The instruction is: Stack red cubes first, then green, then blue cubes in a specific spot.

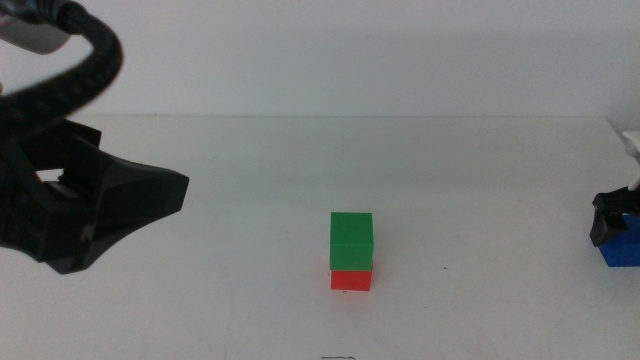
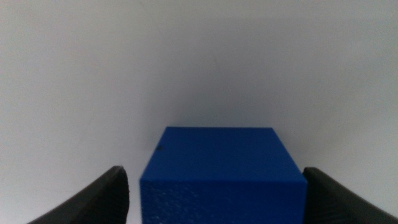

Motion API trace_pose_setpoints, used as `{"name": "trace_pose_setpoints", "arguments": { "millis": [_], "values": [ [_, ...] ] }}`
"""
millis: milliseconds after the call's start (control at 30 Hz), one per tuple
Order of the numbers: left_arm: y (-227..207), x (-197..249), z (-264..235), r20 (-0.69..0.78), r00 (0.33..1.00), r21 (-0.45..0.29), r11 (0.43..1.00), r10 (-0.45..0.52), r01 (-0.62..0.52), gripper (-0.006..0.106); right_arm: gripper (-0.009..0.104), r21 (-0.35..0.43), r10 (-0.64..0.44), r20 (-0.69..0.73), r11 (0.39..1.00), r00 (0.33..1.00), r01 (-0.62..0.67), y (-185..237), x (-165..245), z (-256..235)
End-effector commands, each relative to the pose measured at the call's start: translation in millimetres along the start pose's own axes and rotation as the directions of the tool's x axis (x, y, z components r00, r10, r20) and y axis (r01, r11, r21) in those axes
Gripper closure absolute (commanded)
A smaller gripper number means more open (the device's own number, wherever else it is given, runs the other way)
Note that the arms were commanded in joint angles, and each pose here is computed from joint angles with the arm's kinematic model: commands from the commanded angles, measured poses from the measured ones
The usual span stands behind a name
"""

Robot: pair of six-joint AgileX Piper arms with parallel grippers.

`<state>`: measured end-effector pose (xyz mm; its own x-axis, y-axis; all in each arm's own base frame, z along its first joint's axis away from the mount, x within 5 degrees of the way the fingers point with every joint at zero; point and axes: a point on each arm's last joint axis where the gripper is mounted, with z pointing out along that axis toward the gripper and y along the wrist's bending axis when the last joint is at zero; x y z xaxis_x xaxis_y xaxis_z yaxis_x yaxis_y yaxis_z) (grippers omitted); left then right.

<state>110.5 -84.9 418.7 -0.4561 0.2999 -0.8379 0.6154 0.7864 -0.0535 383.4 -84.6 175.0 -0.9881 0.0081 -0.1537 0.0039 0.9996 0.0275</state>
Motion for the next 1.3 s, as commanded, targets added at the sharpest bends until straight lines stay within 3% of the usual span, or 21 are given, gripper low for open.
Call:
{"name": "trace_pose_setpoints", "arguments": {
  "millis": [0, 300, 633, 933, 1267],
  "values": [
    [-1.4, -11.3, -8.6, 0.101, 0.995, 0.007, 1.0, -0.011, 0.01, 0.007, 0.025, 0.043, 0.006, 0.056, 0.999, 0.998, -0.009, -1.8, -3.2, -24.0],
    [-1.5, -11.3, -8.6, 0.101, 0.995, 0.008, 1.0, -0.012, 0.011, 0.007, 0.096, 0.043, 0.137, 0.031, 0.989, 0.99, -0.139, -0.7, 2.8, -36.1],
    [-1.5, -11.3, -8.6, 0.101, 0.995, 0.008, 1.0, -0.012, 0.011, 0.007, 0.096, 0.032, 0.326, 0.062, 0.944, 0.943, -0.328, 13.7, 28.5, -108.1],
    [-1.5, -11.3, -8.6, 0.101, 0.995, 0.008, 1.0, -0.012, 0.011, 0.007, 0.096, 0.01, 0.313, 0.079, 0.949, 0.947, -0.315, 39.2, 57.0, -161.0],
    [-1.5, -11.3, -8.6, 0.101, 0.995, 0.008, 1.0, -0.012, 0.011, 0.007, 0.096, -0.032, 0.261, 0.119, 0.965, 0.958, -0.26, 90.2, 61.4, -176.3]
  ]
}}
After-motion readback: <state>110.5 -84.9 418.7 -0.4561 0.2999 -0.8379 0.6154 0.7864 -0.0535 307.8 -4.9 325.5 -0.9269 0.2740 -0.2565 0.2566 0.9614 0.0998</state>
